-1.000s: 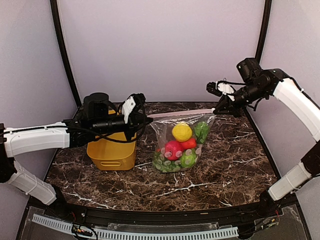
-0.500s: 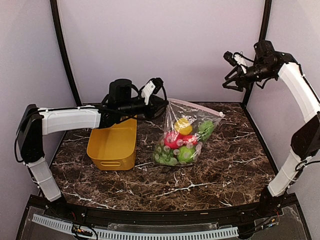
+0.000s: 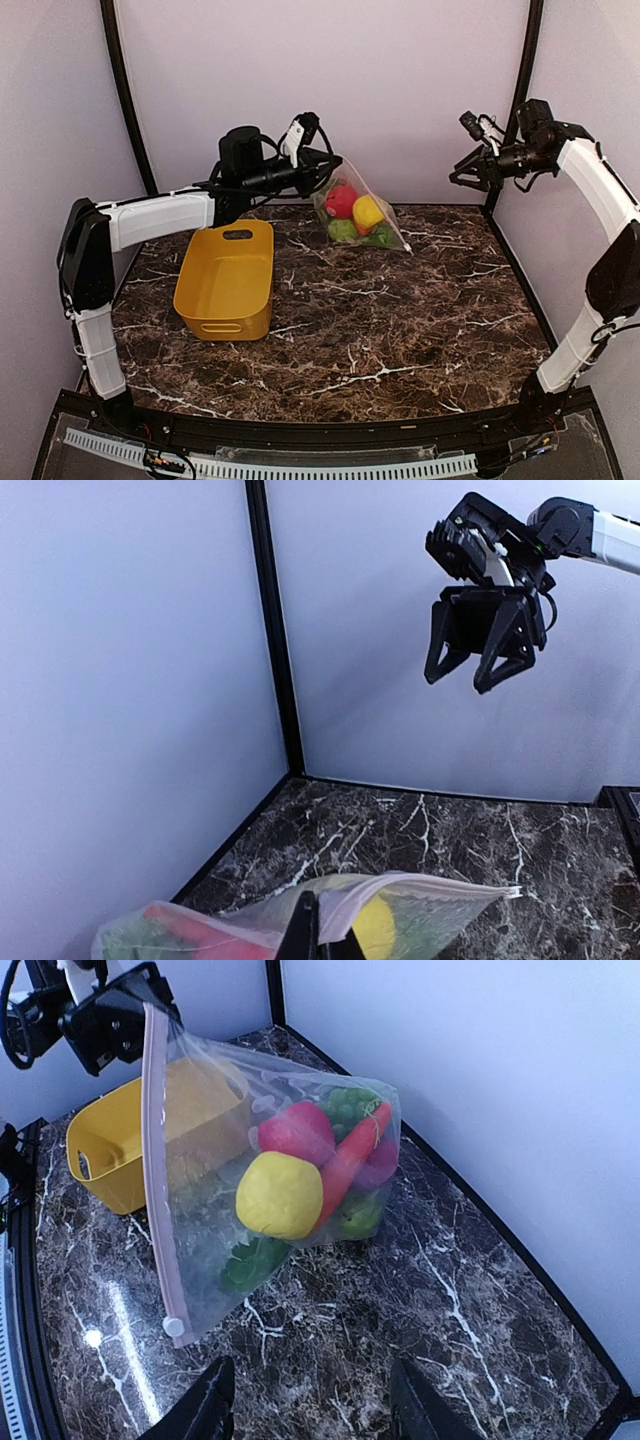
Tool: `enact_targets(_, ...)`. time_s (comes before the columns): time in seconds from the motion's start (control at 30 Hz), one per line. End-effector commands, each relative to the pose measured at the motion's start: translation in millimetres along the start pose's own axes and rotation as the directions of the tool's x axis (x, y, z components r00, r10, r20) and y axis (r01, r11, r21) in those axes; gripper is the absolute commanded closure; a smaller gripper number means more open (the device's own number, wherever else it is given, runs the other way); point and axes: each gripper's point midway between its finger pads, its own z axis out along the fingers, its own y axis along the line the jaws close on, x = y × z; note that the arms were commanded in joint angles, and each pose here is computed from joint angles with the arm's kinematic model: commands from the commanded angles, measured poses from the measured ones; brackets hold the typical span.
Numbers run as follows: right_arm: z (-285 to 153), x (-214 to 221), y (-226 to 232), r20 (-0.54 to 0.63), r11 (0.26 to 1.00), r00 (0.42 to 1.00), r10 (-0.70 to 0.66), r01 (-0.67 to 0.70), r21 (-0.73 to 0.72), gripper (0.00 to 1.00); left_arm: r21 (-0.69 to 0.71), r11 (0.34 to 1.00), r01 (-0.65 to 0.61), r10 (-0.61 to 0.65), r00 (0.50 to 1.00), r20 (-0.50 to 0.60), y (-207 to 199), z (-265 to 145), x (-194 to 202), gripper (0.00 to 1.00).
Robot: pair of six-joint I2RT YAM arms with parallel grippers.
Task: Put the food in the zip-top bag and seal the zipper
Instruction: Place the zipper food storage bag at the center of the board.
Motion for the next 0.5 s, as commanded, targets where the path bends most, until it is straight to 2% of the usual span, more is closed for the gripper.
enact_targets(0.0,-5.4,-10.2,18.2,0.094,0.999,0.995,-0.014,0.018,-0.033,0.50,-0.009,0.999,0.050,-0.049,0.997,0.052,-25.5,-37.9,12.0,0.99)
enact_targets(0.1,0.4,-6.9,32.1,0.135,0.994,0.990,0.028,-0.014,-0.105,0.49,-0.036,0.990,0.135,-0.135,0.991,-0.001,-42.7,-61.7,64.4,0.99)
enact_targets(0.2,5.7,-6.4,42.8,0.145,0.989,0.988,0.044,-0.022,-0.145,0.49,-0.059,0.986,0.158,-0.161,0.986,-0.044,-59.0,-78.8,89.2,0.99)
enact_targets(0.27,7.7,-5.8,48.3,0.144,0.987,0.988,0.050,-0.027,-0.159,0.49,-0.062,0.990,0.128,-0.134,0.986,-0.100,-72.2,-88.0,101.7,0.90)
enact_targets(0.3,8.1,-6.2,49.7,0.146,0.987,0.988,0.053,-0.030,-0.159,0.49,-0.062,0.991,0.115,-0.123,0.981,-0.151,-81.6,-93.0,108.3,0.81)
enact_targets(0.33,7.6,-7.2,50.3,0.151,0.987,0.987,0.059,-0.035,-0.157,0.49,-0.110,0.993,0.054,-0.074,0.979,-0.188,-76.8,-96.9,113.5,0.76)
enact_targets(0.37,6.6,-8.2,51.4,0.156,0.987,0.986,0.059,-0.035,-0.156,0.49,-0.120,0.992,0.033,-0.060,0.971,-0.231,-83.3,-104.1,116.2,0.65)
enact_targets(0.47,0.3,-13.4,54.6,0.166,0.990,0.985,0.055,-0.032,-0.138,0.48,-0.204,0.977,-0.062,0.002,0.959,-0.282,-77.1,-126.5,113.5,0.46)
